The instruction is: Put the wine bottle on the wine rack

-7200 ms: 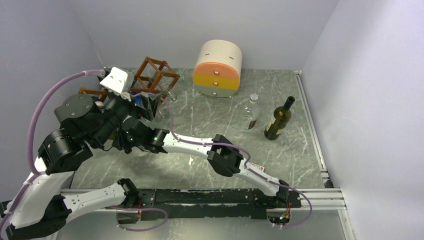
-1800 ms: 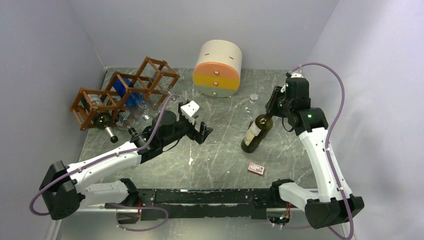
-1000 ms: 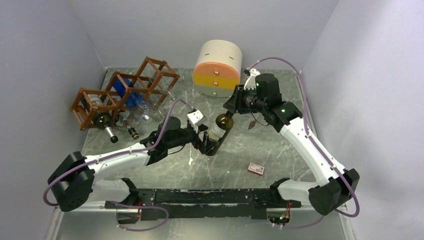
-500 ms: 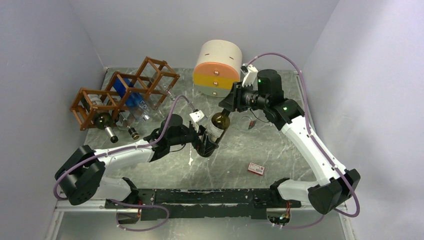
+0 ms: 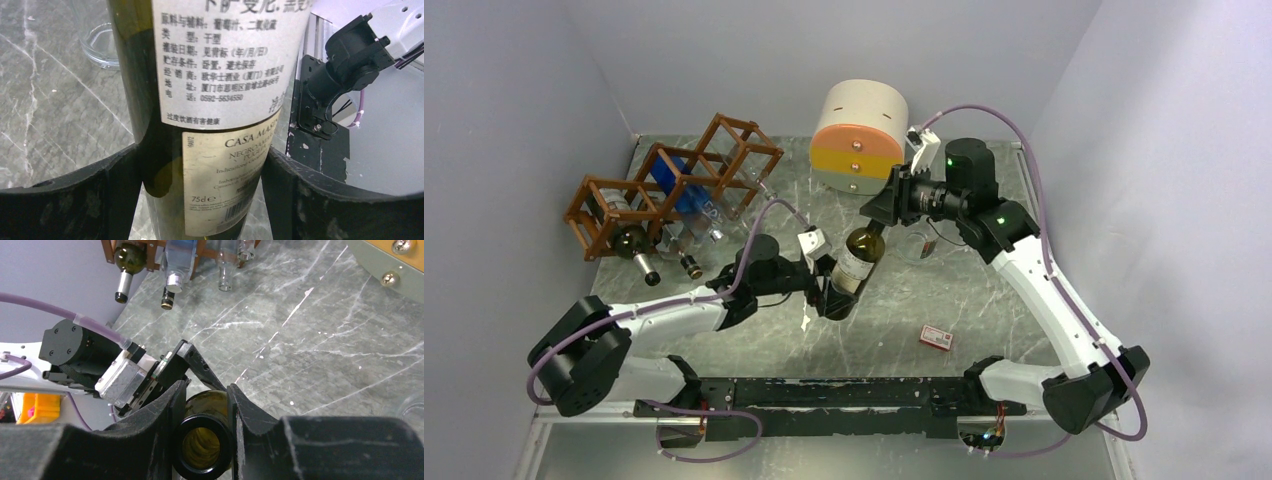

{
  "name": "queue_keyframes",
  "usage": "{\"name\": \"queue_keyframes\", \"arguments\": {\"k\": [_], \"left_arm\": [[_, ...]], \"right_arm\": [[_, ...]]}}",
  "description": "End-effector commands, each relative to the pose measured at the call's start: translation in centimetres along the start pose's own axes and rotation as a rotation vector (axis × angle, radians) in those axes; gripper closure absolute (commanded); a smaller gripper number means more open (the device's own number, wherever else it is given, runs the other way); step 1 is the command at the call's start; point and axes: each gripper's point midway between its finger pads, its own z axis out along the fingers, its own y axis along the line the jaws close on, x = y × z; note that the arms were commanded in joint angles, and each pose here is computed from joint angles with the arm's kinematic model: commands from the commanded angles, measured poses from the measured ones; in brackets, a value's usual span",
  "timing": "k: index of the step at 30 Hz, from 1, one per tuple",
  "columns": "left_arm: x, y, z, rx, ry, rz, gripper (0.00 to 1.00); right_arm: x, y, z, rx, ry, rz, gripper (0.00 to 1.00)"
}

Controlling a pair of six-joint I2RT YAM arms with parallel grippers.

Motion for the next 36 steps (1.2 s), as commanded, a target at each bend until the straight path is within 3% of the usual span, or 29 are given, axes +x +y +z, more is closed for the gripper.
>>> {"name": "queue_keyframes", "arguments": {"k": [1, 9, 12, 14, 15, 16, 17, 19, 23, 26, 30, 36], "left_arm": [[-3.4, -1.6, 0.9, 0.102, -0.081, 0.061, 0.10], [-3.3, -2.1, 1.6, 0.151, -0.058, 0.029, 0.05], [-3.8, -2.0, 1.5, 0.141, -0.075, 0.052, 0.25], [-4.3, -1.6, 1.4, 0.116, -0.096, 0.082, 0.48], [-4.6, -1.5, 1.3, 0.107, -0.103, 0.106, 0.63], [-4.9, -1.4, 1.2, 0.104, -0.109, 0.143, 0.86], [-5.1, -1.2, 1.2, 0.090, -0.109, 0.183, 0.92], [-5.5, -0.6, 1.0, 0.065, -0.096, 0.273, 0.93], [-6.9, 1.8, 0.7, -0.042, -0.041, 0.518, 0.93], [-8.8, 4.2, 0.2, -0.152, -0.008, 0.690, 0.93], [-8.3, 4.7, 0.2, -0.071, 0.100, 1.027, 0.93], [-12.6, 7.0, 0.2, -0.198, 0.124, 1.291, 0.93]], "right_arm": [[-3.9, 4.9, -2.2, -0.165, -0.133, -0.063, 1.00], [-3.7, 5.3, -2.4, -0.196, -0.133, -0.069, 1.00], [-3.6, 5.2, -2.6, -0.186, -0.139, -0.075, 1.00], [-3.5, 4.9, -2.7, -0.165, -0.134, -0.070, 0.97], [-3.4, 4.7, -2.8, -0.149, -0.130, -0.070, 0.86], [-3.4, 4.3, -2.8, -0.122, -0.129, -0.069, 0.76], [-3.4, 4.0, -2.9, -0.097, -0.127, -0.071, 0.66], [-3.3, 3.1, -3.2, -0.039, -0.125, -0.085, 0.49], [-4.0, 1.9, -4.7, 0.068, -0.150, -0.151, 0.38], [-4.7, 0.3, -6.4, 0.197, -0.176, -0.188, 0.33], [-3.0, -1.1, -7.3, 0.274, -0.106, -0.209, 0.30], [0.3, -1.9, -8.6, 0.291, 0.029, -0.294, 0.28]]}}
